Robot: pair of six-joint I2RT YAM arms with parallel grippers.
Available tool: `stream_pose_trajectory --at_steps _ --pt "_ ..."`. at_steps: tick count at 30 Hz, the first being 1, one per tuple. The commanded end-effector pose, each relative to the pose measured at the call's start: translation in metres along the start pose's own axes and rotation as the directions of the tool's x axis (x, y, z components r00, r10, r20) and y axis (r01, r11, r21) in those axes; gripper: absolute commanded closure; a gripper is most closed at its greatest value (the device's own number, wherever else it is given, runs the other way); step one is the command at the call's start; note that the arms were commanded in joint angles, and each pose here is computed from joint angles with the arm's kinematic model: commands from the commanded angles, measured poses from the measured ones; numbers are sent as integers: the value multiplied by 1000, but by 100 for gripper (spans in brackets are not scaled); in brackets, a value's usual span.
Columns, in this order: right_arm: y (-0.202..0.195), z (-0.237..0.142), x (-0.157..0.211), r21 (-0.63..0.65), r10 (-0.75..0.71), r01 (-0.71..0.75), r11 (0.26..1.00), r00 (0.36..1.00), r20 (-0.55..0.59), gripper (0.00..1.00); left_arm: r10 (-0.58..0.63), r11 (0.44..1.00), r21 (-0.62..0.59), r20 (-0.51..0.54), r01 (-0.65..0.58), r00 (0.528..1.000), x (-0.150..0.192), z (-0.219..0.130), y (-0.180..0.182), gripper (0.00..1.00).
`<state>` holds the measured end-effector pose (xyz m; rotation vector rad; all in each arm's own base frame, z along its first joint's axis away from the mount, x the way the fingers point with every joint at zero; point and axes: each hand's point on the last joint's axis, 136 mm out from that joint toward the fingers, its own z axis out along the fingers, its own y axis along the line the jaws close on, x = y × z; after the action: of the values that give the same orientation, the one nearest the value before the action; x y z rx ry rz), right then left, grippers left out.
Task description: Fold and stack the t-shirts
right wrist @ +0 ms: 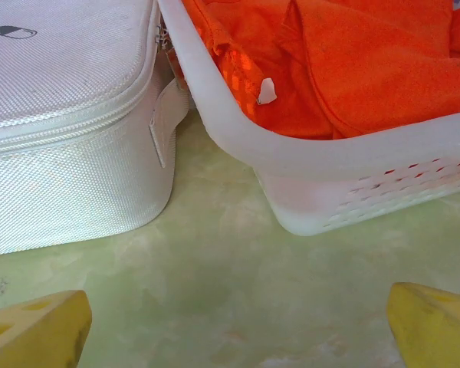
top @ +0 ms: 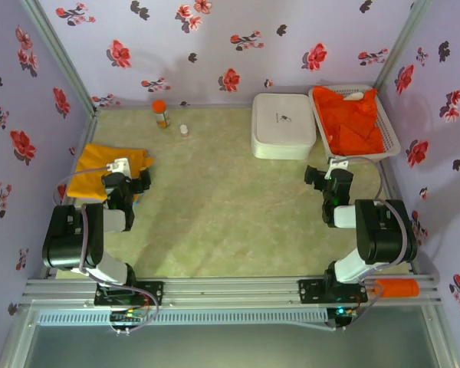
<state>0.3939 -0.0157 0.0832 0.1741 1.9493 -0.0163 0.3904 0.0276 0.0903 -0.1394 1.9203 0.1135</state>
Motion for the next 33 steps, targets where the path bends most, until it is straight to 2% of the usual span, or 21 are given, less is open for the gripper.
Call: stream_pose_trajectory --at_steps 1,22,26,29,33 --pt "2 2 -3 -14 -2 2 1000 1000 8 1 28 1000 3 13 -28 1000 -6 3 -3 0" --pt "1 1 -4 -5 -4 4 1000 1000 12 1 30 999 16 27 -30 999 -7 1 -7 0" --pt "4 -7 -15 -19 -12 12 1000 999 32 1 91 996 13 38 -92 995 -9 -2 -14 0" --pt "8 -18 -33 -10 -20 20 1000 1000 2 1 119 993 -23 53 -118 991 -20 -9 -14 0" --pt "3 -32 -67 38 35 -35 999 999 -14 1 194 980 -37 21 -194 981 -41 -18 -28 0"
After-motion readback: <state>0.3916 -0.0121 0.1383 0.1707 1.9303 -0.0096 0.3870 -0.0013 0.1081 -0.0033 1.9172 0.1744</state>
